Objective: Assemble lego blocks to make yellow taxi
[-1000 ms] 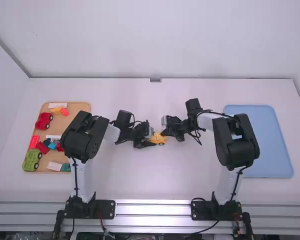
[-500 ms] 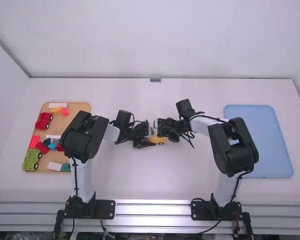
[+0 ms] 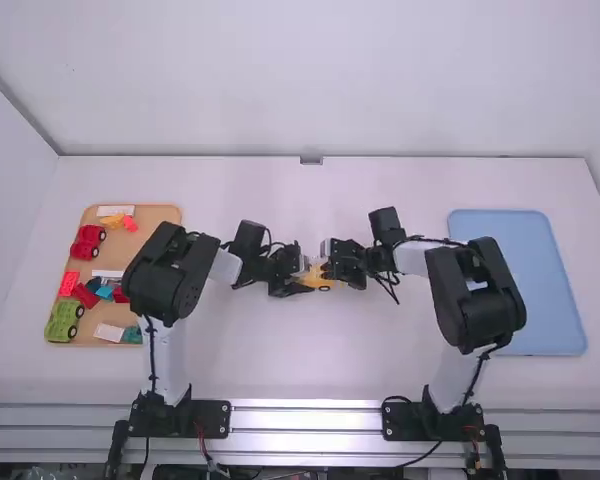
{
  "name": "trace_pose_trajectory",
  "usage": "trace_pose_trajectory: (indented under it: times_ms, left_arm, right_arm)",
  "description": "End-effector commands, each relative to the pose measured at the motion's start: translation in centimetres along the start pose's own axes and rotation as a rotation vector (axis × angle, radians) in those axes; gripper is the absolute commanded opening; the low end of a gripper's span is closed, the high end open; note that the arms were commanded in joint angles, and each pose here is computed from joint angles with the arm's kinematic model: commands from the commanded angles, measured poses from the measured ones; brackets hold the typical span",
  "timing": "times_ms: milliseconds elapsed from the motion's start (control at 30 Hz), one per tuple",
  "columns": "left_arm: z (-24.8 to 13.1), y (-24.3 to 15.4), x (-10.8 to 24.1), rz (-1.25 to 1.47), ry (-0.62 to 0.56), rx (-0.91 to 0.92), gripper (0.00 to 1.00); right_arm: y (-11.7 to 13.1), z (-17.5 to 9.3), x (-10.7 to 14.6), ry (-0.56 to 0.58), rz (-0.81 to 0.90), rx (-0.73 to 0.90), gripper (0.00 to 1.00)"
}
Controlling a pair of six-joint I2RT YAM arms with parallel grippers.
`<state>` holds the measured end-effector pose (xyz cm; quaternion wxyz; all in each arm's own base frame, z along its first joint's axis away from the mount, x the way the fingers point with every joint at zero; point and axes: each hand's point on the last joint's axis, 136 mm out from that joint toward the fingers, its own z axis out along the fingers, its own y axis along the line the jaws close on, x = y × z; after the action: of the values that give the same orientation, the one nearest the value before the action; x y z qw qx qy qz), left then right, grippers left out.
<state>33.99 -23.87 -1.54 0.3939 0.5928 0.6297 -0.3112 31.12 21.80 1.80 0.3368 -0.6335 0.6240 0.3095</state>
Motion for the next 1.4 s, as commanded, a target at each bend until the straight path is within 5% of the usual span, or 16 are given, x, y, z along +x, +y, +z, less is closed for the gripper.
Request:
trace_pose_trajectory:
  times_ms: [0,100,200,467,733,1067,1367]
  left_arm:
    - [0.3,-0.7,1.4,-0.026,0.025,0.010,0.39]
    - [0.2,-0.7,1.4,-0.027,0.026,0.010,0.67]
    - [0.2,-0.3,1.3,-0.041,0.025,0.004,0.99]
    - [-3.2,1.1,-1.7,-0.093,0.040,-0.017,0.99]
    - [-12.2,3.0,-7.3,-0.193,0.060,-0.119,0.99]
    - [-26.2,7.2,-8.8,-0.511,0.260,-0.775,0.99]
    - [-35.9,6.0,-10.7,-0.763,0.131,-1.212,0.99]
  right_arm:
    - [-0.9,-2.3,-2.6,-0.063,-0.054,0.052,0.65]
    - [-1.9,-3.4,-3.6,-0.062,-0.090,0.103,0.96]
    - [-2.5,-4.2,-4.6,-0.075,-0.092,0.135,0.99]
    - [-5.6,-4.9,-7.1,-0.109,0.025,0.223,0.99]
    - [-7.4,-5.1,-12.3,-0.168,0.032,0.230,0.99]
    - [-6.4,-4.7,-20.7,-0.198,-0.046,0.140,0.99]
    - [-5.6,-4.3,-25.9,-0.249,-0.090,0.121,0.99]
